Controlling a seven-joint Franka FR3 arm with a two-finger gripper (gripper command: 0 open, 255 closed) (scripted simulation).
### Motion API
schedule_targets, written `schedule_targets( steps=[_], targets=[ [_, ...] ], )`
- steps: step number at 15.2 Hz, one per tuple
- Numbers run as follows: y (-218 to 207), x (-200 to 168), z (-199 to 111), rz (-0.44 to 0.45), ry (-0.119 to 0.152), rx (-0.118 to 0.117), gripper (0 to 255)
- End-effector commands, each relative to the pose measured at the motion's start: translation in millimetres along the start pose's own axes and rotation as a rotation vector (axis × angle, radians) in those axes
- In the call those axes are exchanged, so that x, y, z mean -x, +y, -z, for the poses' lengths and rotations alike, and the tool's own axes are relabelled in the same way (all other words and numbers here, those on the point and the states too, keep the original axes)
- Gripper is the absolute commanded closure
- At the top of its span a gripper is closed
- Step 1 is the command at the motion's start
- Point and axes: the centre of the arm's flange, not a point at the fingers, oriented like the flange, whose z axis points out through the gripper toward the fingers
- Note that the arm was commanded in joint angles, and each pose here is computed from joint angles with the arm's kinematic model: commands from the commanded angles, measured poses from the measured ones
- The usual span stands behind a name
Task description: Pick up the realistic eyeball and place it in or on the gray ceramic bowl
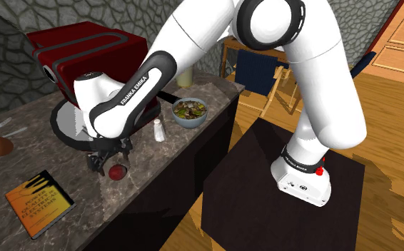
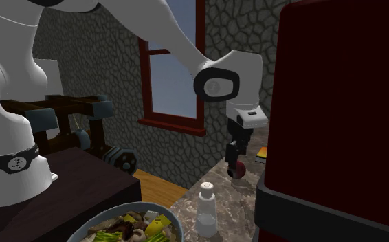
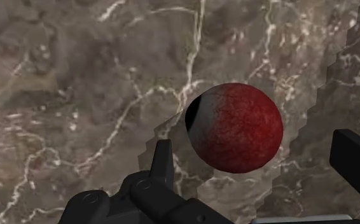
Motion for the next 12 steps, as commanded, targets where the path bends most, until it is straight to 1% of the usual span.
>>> schedule_targets(
  steps=[1, 4, 12],
  targets=[
    [-1.0, 0.3, -11.7, 0.000, 0.000, 0.000, 0],
    [-1.0, 0.3, -30.6, 0.000, 0.000, 0.000, 0],
    [-0.9, 0.3, -30.6, 0.000, 0.000, 0.000, 0]
  ],
)
